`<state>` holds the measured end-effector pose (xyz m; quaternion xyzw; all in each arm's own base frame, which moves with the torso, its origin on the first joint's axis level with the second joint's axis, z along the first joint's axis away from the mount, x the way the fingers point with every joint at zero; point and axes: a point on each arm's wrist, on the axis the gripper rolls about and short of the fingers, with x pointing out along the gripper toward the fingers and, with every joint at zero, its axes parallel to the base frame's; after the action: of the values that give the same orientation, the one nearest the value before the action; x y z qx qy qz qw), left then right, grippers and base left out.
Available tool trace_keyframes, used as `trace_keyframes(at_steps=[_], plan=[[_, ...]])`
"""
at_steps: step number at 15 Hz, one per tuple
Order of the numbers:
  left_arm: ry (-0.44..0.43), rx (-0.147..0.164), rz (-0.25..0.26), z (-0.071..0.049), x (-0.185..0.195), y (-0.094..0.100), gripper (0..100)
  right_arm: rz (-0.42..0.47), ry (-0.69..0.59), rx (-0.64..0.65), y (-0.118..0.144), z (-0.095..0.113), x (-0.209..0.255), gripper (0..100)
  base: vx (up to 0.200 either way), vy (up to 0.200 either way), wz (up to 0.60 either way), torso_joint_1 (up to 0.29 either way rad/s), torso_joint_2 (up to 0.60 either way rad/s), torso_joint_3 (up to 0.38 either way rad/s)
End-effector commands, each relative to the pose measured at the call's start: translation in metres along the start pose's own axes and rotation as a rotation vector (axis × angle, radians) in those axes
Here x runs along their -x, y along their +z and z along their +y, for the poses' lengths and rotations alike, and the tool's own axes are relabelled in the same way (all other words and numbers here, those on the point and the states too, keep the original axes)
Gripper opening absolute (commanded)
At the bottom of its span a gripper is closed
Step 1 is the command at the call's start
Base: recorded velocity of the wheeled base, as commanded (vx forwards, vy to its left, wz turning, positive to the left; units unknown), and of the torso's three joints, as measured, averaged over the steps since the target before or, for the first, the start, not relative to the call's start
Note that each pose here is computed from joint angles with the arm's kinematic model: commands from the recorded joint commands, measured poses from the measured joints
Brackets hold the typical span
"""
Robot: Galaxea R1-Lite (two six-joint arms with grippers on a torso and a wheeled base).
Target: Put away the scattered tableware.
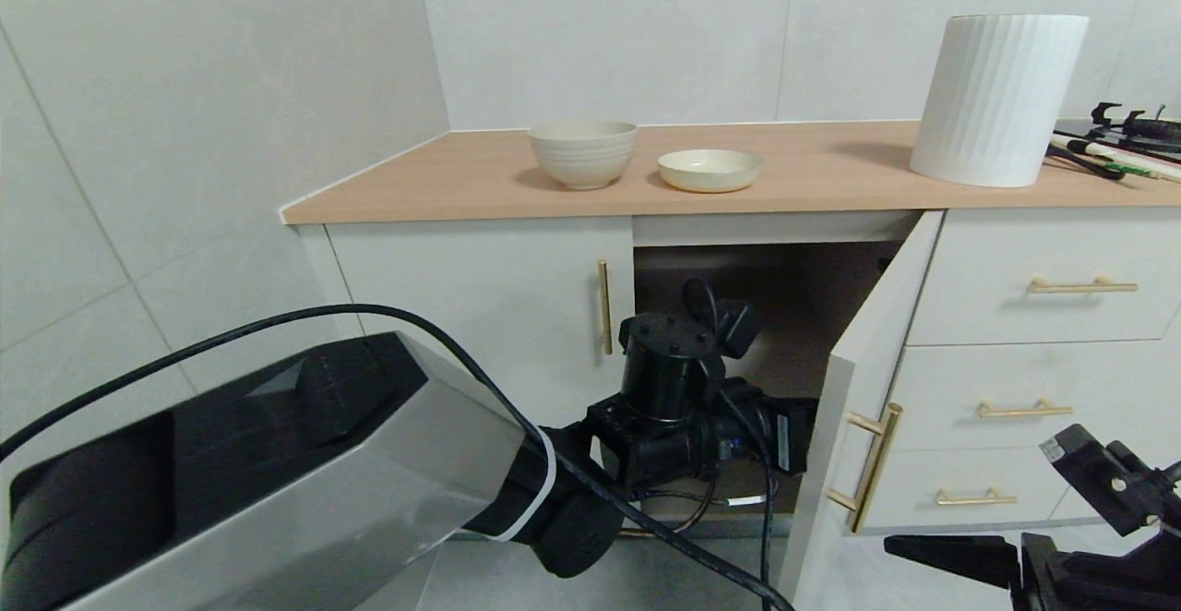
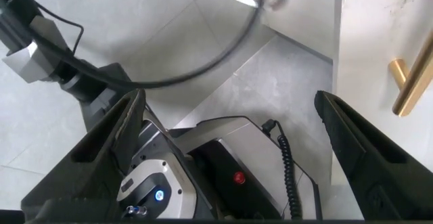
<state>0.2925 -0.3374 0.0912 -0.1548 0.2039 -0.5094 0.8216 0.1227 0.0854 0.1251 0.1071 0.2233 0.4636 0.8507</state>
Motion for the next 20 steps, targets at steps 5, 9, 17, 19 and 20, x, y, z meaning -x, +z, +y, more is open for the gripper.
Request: trace_keyframes(at_steps=[5, 9, 17, 19, 20], plan=[[0.056, -0.061, -0.016, -0.008, -0.006, -0.006, 0, -0.017, 0.006, 0.01, 0.002, 0.002, 0.003, 100, 0.0, 0.0, 0.0, 0.0, 0.0, 0.0], [-0.358, 0.113, 0.144, -0.104, 0.023, -0.007, 0, -0.087, 0.195, 0.099, 0.003, 0.029, 0.027, 100, 0.0, 0.0, 0.0, 0.0, 0.0, 0.0], [-0.137, 0.146, 0.009, -0.01, 0.107, 0.029, 0, -0.057, 0.127, 0.07, 0.019, 0.03, 0.024, 100, 0.0, 0.0, 0.0, 0.0, 0.0, 0.0], [0.037, 0.084, -0.05, 0.014, 0.141, 0.031, 0, -0.073, 0.047, 0.062, 0.026, 0.027, 0.017, 100, 0.0, 0.0, 0.0, 0.0, 0.0, 0.0], [0.09, 0.057, -0.07, 0.02, 0.163, 0.033, 0, -0.072, 0.045, 0.061, 0.03, 0.026, 0.014, 100, 0.0, 0.0, 0.0, 0.0, 0.0, 0.0]])
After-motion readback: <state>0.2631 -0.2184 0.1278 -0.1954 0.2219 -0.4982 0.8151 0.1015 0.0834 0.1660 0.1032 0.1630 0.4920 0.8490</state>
